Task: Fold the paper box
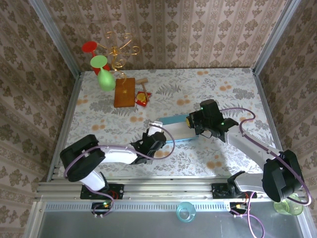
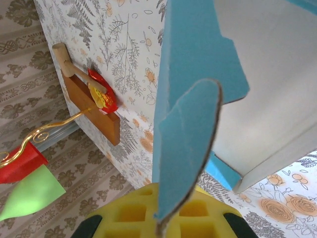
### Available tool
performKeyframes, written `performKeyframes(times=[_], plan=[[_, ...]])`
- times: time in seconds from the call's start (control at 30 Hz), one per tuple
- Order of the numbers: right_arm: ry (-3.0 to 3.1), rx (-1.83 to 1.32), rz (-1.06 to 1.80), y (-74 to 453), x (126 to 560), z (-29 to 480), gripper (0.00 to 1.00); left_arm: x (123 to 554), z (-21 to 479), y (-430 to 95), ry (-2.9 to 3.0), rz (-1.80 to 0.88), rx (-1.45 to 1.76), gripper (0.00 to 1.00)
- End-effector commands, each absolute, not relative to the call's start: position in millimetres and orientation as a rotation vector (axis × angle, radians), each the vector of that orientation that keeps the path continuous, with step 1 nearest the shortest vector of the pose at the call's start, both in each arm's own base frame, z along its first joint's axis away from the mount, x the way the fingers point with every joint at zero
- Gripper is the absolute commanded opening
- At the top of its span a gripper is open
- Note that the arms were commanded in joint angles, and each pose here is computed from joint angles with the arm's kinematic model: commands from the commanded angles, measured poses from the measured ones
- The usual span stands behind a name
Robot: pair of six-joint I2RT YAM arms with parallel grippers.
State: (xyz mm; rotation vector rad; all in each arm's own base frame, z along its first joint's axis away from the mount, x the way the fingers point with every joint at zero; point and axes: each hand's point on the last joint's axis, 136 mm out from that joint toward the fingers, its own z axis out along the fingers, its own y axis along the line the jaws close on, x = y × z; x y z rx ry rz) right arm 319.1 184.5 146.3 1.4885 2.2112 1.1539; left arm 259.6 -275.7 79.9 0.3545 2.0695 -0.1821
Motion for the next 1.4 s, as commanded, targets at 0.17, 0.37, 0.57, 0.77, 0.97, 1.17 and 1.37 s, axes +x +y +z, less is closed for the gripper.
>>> performKeyframes(times=[0.17, 0.37, 0.57, 0.77, 0.97, 1.17, 1.37], plan=[[2.232, 1.439, 1.130, 180, 320, 115, 0.00, 211, 115, -266, 2.133, -0.586, 0.300, 0.47], [2.253, 1.373, 1.140, 180, 318, 107, 0.00, 214, 148, -225, 2.153, -0.725, 0.017, 0.44], [2.312, 1.332, 1.102, 178, 315, 91, 0.00, 242, 146, -194, 2.232, -0.843, -0.310, 0.42], [2.368, 1.334, 1.061, 168, 310, 68, 0.00, 264, 139, -225, 2.384, -0.942, -0.286, 0.43], [2.442, 1.318, 1.041, 166, 314, 50, 0.00, 283, 119, -263, 2.499, -1.010, -0.273, 0.45], [2.495, 1.360, 1.004, 164, 307, 38, 0.05, 297, 93, -286, 2.582, -1.017, -0.238, 0.45], [2.567, 1.325, 0.927, 158, 304, 48, 0.32, 301, 67, -294, 2.664, -0.979, -0.200, 0.42]])
